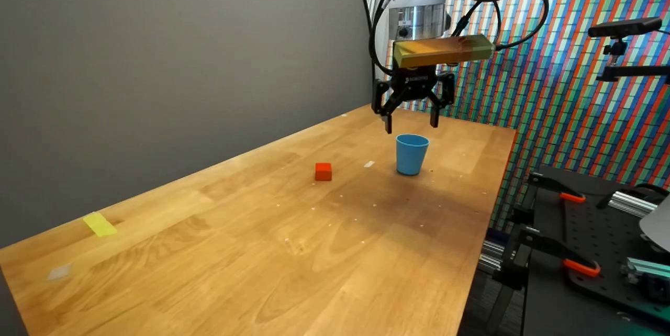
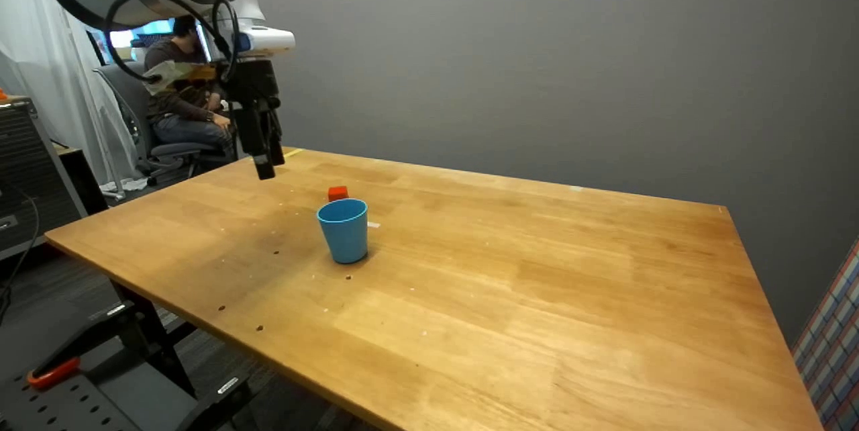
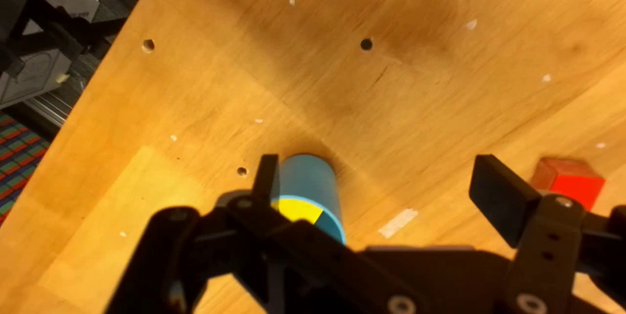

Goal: Pick up the yellow block from the table and put it in the light blue cup.

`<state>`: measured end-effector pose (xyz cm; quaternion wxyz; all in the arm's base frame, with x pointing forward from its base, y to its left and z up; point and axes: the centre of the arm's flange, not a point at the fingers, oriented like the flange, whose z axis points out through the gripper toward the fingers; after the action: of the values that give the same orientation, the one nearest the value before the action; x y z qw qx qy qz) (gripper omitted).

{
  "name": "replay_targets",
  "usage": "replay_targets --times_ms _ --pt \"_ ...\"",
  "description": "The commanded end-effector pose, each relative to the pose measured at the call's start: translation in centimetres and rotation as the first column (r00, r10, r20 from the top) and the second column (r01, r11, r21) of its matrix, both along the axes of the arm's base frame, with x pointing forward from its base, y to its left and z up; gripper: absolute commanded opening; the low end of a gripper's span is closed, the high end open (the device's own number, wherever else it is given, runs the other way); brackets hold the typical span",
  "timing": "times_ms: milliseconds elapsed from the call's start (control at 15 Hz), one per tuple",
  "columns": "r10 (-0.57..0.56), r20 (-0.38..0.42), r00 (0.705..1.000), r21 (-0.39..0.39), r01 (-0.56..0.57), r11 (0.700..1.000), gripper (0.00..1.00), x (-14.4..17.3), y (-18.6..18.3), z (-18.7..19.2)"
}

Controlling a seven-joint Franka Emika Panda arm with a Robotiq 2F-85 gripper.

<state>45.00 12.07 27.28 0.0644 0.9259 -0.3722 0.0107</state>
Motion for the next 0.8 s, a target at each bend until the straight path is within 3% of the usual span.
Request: replay_targets --times_ms 0,200,400,467,733 --pt "0.116 -0.002 0.993 0.055 -0.116 0.992 1.0 -2.3 1.7 3.2" --pt "0.198 -0.029 0.98 0.069 -0.196 0.978 1.0 -1.6 4.0 4.6" --pt "0.298 -0.103 0.949 0.079 -0.291 0.953 1.0 1.4 5.9 6.8" --pt "0.242 -0.064 0.968 0.056 -0.239 0.969 1.0 -1.2 4.9 4.4" --pt "0.286 -0.082 0.955 0.067 -0.281 0.957 1.0 0.2 5.6 6.2"
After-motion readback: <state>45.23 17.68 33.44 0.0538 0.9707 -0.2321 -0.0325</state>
